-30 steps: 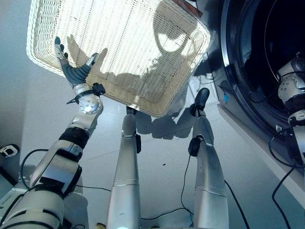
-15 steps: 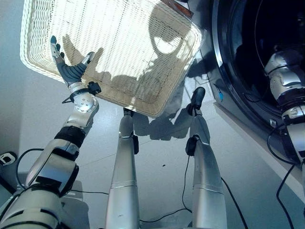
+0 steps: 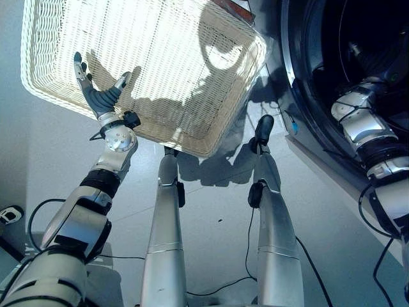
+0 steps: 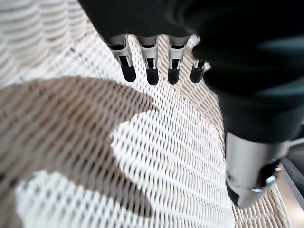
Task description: Put the clothes into the washing machine.
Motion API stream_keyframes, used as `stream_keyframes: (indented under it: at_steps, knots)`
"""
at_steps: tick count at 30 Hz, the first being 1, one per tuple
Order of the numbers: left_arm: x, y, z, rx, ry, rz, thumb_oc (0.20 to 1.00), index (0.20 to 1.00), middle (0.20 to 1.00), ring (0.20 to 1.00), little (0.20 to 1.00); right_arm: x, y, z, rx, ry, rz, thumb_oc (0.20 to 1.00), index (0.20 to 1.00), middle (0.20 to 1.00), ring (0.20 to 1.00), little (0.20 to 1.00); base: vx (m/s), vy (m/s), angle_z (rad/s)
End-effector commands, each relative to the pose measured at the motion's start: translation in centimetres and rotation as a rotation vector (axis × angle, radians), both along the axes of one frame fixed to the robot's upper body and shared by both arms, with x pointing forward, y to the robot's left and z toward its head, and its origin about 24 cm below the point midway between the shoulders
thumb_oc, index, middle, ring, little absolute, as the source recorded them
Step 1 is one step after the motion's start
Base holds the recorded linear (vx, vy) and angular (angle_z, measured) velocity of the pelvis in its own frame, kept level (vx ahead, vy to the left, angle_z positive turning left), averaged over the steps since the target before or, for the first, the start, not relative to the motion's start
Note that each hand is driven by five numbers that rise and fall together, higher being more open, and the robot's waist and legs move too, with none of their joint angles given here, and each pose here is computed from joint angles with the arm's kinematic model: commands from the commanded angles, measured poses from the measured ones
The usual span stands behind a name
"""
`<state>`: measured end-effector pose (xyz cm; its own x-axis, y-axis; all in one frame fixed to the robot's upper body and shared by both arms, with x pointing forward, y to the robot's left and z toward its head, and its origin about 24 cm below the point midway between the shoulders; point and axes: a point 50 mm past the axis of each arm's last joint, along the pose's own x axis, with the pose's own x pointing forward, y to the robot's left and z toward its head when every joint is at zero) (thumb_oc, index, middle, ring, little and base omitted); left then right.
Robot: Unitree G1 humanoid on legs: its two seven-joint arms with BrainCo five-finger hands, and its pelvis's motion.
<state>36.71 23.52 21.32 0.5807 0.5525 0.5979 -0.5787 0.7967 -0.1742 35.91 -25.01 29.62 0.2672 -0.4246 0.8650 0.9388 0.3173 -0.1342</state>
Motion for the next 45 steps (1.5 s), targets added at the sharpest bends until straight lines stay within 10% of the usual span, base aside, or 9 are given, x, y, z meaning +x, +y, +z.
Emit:
stream_keyframes:
  at_steps: [1,29,37,45]
  knots:
    - [-0.6,-0.3,0.0,0.006,-0.057,0.007,1.000,1.000,1.000,1.000,1.000,-0.7,0.4,0.0,-0.167,-0.007,-0.020,1.000,1.000,1.000,1.000,1.000,-0.05,0.010,-0.03]
    - [-6.0,-3.6,-19.8,0.293,0.725,-0.383,1.000,1.000,1.000,1.000,1.000,-5.4,6.1,-24.8,-0.305,0.982,0.676,1.000,1.000,1.000,1.000,1.000,-0.05,-0.008,0.01]
    - [-12.4,-1.0,-27.5,0.219,1.123,-0.487,1.000,1.000,1.000,1.000,1.000,-11.6,5.2,-34.3,0.275,1.438,0.866,1.000,1.000,1.000,1.000,1.000,0.11,-0.006,0.06]
    - [-19.9,0.3,-33.1,0.093,1.480,-0.614,1.000,1.000,1.000,1.000,1.000,-20.0,2.1,-42.5,0.788,1.806,0.641,1.000,1.000,1.000,1.000,1.000,0.20,-0.005,0.07]
